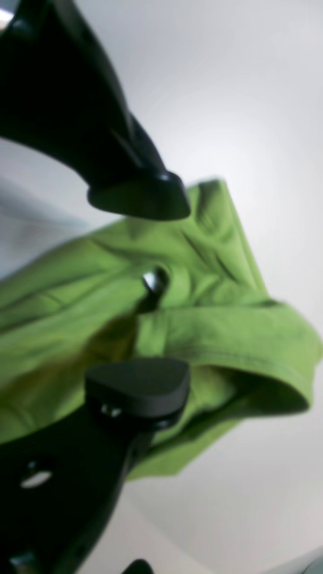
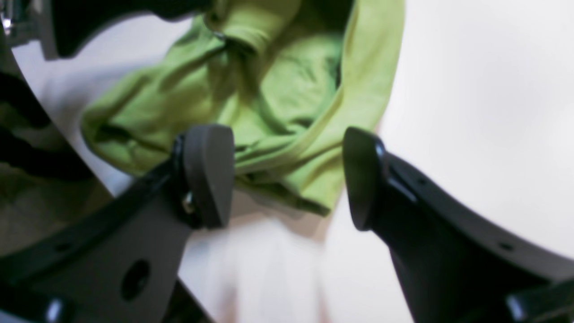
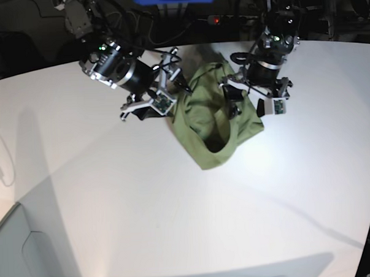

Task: Fold the T-shirt properly
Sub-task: 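Lower the left gripper and grasp the shirt's other corner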

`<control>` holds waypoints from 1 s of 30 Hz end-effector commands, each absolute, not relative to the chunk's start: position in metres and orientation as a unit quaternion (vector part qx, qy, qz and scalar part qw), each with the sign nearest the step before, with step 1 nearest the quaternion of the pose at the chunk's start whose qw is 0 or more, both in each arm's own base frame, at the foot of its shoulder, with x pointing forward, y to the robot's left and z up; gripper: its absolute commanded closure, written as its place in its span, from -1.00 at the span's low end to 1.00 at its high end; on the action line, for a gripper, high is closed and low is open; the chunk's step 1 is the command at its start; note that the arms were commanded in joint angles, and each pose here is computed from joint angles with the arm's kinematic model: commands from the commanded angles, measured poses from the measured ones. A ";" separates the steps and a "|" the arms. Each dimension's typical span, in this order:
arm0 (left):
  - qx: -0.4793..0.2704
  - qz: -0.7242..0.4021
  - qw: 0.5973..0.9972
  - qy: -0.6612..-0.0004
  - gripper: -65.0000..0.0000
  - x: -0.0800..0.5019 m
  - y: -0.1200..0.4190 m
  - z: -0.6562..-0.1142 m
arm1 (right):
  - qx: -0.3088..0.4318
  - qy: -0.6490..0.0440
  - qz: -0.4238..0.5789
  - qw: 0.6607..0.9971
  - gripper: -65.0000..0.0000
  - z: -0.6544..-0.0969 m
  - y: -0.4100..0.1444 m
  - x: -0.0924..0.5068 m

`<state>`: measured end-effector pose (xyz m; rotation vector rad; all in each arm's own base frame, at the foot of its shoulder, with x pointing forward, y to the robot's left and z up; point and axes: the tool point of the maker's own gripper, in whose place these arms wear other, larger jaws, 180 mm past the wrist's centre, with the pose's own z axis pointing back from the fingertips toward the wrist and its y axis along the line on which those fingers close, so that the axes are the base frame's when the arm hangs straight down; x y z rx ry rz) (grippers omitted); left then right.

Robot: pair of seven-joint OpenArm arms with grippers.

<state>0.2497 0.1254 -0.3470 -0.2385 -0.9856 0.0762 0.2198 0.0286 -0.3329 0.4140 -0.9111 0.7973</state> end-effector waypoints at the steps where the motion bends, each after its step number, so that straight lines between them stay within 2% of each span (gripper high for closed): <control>1: -0.119 0.032 0.861 -0.493 -0.42 0.258 0.123 -0.337 | 0.205 -0.445 0.367 0.791 -0.13 -0.320 0.033 0.222; 21: -0.151 0.006 0.855 -0.496 -0.42 0.263 0.095 -0.329 | 0.205 -0.442 0.367 0.793 -0.13 -0.322 0.033 0.222; 30: -0.150 0.012 0.866 -0.477 -0.41 0.271 0.097 -0.350 | 0.202 -0.439 0.368 0.794 -0.13 -0.324 0.032 0.222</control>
